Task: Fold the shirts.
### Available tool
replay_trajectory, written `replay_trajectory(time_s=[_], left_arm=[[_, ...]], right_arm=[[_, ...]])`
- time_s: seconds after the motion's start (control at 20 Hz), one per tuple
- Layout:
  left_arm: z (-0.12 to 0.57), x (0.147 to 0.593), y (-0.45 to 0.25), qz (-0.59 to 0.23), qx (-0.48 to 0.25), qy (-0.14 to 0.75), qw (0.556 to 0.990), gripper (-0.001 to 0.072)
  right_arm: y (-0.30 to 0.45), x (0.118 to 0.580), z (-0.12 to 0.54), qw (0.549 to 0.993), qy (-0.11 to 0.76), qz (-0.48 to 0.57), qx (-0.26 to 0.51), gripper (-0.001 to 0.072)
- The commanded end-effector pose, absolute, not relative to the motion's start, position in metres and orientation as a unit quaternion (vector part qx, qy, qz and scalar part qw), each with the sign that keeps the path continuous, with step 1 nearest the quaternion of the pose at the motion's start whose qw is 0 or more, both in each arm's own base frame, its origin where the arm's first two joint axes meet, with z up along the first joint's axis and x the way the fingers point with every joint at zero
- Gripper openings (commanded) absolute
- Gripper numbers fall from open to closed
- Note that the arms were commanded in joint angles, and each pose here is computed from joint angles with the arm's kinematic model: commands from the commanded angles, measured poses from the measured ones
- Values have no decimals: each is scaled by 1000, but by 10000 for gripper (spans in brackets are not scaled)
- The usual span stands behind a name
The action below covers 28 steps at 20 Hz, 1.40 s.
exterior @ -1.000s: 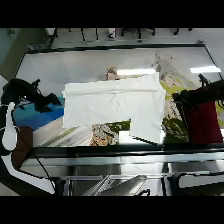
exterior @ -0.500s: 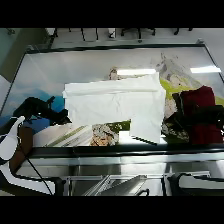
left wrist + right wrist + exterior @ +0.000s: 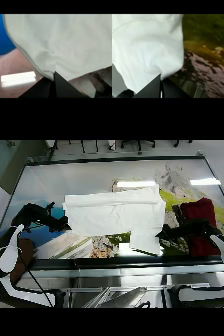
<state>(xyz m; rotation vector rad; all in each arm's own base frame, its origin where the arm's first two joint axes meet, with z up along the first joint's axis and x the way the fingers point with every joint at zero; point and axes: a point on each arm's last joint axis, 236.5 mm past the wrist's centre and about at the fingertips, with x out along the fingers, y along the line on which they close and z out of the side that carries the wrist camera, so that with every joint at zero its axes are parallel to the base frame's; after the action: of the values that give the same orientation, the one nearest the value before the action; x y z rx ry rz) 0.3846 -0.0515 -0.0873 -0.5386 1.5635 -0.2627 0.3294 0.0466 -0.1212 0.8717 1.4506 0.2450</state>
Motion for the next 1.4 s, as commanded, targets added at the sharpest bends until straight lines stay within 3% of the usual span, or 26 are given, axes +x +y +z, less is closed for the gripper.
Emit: replay_trajectory(time_s=[0.0, 0.15, 0.35, 0.45, 0.65, 0.8, 0.9, 1.1, 1.35], left_arm=[[-94, 357, -32, -82, -203, 739, 637, 14], [-96, 313, 1, -25, -144, 796, 588, 14], [-93, 252, 39, 31, -70, 821, 566, 14], [-89, 228, 49, 48, -64, 824, 561, 14], [-68, 249, 54, 56, -78, 780, 618, 14], [-47, 294, 52, 49, -59, 744, 664, 14], [-42, 324, 46, 39, -46, 735, 676, 14], [-45, 383, 40, 36, -40, 718, 694, 15], [-73, 436, 31, 26, -29, 717, 696, 14]], right_arm=[[48, 330, -108, 668, 634, 112, 374, 26], [25, 280, -105, 659, 685, 44, 307, 26], [18, 207, -100, 667, 696, -17, 266, 26], [22, 200, -88, 697, 669, -14, 259, 26], [13, 265, -28, 806, 544, 17, 233, 26], [18, 330, 10, 851, 462, 64, 242, 26], [28, 372, 23, 864, 425, 88, 256, 27], [42, 437, 2, 863, 431, 98, 246, 27], [50, 477, -39, 851, 453, 94, 247, 27]])
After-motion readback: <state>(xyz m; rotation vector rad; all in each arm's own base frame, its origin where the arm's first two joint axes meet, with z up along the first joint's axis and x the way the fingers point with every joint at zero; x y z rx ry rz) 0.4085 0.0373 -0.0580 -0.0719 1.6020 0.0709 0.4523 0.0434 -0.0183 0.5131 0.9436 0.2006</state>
